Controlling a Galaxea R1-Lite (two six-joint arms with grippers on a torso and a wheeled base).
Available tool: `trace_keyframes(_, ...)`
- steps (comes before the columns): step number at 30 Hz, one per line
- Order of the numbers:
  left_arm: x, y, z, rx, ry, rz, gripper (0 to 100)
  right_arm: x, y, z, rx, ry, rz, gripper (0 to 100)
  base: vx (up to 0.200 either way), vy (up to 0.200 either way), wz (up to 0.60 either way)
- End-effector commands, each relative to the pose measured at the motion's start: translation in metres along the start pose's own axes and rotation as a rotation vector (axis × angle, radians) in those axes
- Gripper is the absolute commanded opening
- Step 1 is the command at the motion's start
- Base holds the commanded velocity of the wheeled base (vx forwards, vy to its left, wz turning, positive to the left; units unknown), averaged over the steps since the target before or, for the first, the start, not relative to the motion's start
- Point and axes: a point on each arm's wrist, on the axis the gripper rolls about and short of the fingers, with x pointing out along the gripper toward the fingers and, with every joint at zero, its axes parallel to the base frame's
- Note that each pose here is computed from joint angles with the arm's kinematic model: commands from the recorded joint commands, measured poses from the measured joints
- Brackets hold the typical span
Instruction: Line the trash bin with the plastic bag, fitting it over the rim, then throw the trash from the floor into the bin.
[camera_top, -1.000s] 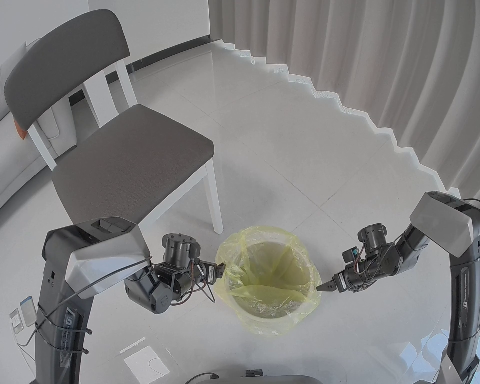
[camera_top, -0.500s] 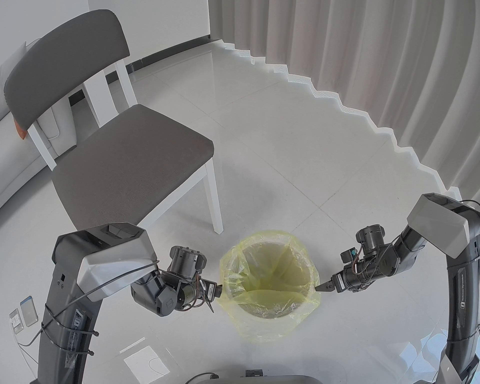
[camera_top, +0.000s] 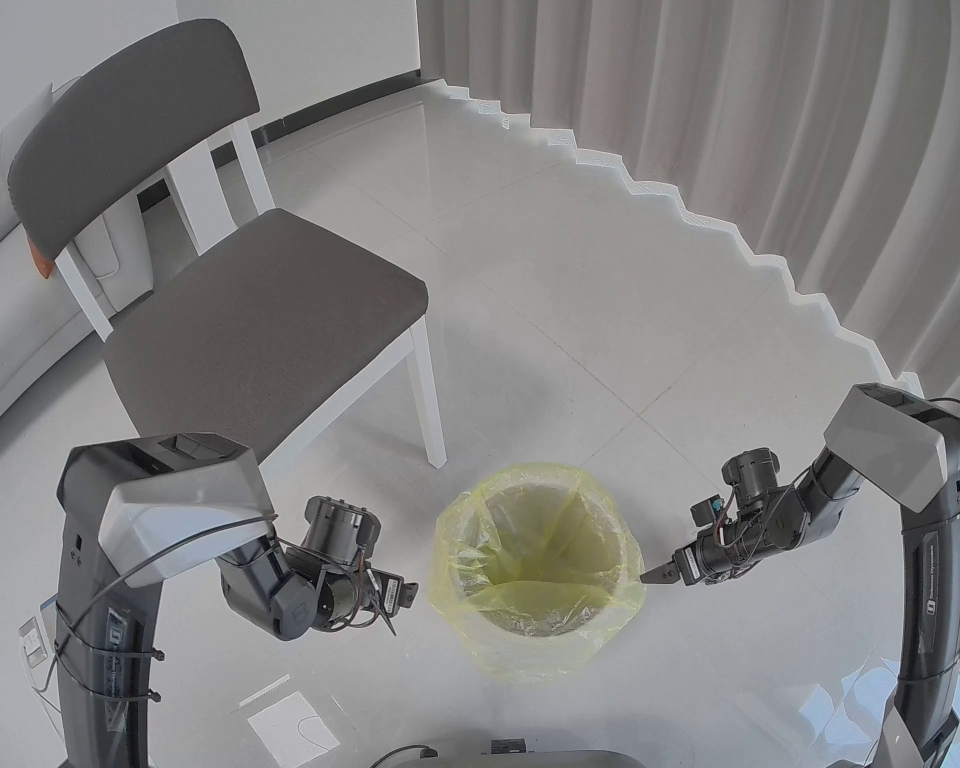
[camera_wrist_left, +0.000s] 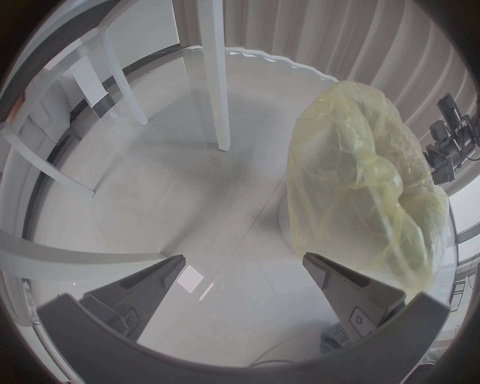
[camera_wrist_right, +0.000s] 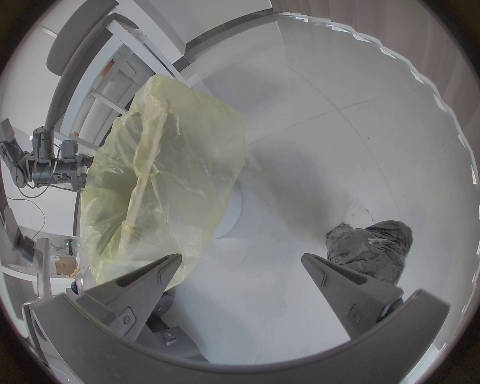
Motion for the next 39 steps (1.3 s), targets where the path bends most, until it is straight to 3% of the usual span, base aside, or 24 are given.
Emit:
trace_keyframes(1,-0.024,0.017,-0.004,-0.045,-0.049,0.026,100,-0.029,0.000,0.001,0.001,-0.018,-0.020,100,0.000,0.000,0.00)
trace_keyframes(5,-0.035,0.022,-0.006,-0.065,-0.151,0.027,100,-0.060,0.010,0.006,-0.017,-0.065,-0.029,100,0.000,0.000,0.00)
trace_keyframes(9,-0.041,0.018,-0.010,-0.060,-0.194,0.007,100,-0.074,0.026,0.009,-0.052,-0.099,-0.024,100,0.000,0.000,0.00)
trace_keyframes(17,-0.057,-0.019,0.002,-0.008,-0.352,-0.089,100,-0.070,0.077,0.005,-0.178,-0.173,0.037,100,0.000,0.000,0.00)
trace_keyframes(20,-0.061,-0.032,0.007,0.017,-0.377,-0.120,100,-0.075,0.082,-0.002,-0.192,-0.194,0.014,100,0.000,0.000,0.00)
trace_keyframes(24,-0.066,-0.067,0.026,0.058,-0.478,-0.198,100,-0.096,0.079,-0.015,-0.181,-0.255,-0.017,100,0.000,0.000,0.00)
trace_keyframes(26,-0.067,-0.090,0.036,0.110,-0.518,-0.237,100,-0.112,0.071,-0.023,-0.152,-0.285,-0.050,100,0.000,0.000,0.00)
trace_keyframes(29,-0.046,-0.100,0.037,0.233,-0.507,-0.208,100,-0.128,0.062,-0.029,-0.120,-0.301,-0.087,100,0.000,0.000,0.00)
trace_keyframes(31,-0.031,-0.105,0.038,0.296,-0.526,-0.165,100,-0.137,0.060,-0.032,-0.109,-0.311,-0.103,100,0.000,0.000,0.00)
trace_keyframes(36,0.012,-0.118,0.047,0.528,-0.689,-0.014,100,-0.156,0.055,-0.046,-0.080,-0.311,-0.138,100,0.000,0.000,0.00)
trace_keyframes(37,0.012,-0.118,0.047,0.528,-0.689,-0.014,100,-0.156,0.055,-0.046,-0.080,-0.311,-0.138,100,0.000,0.000,0.00)
trace_keyframes(38,0.024,-0.121,0.047,0.616,-0.702,0.019,100,-0.159,0.054,-0.049,-0.072,-0.313,-0.148,100,0.000,0.000,0.00)
trace_keyframes(39,0.027,-0.125,0.047,0.633,-0.707,0.023,100,-0.161,0.053,-0.050,-0.069,-0.314,-0.153,100,0.000,0.000,0.00)
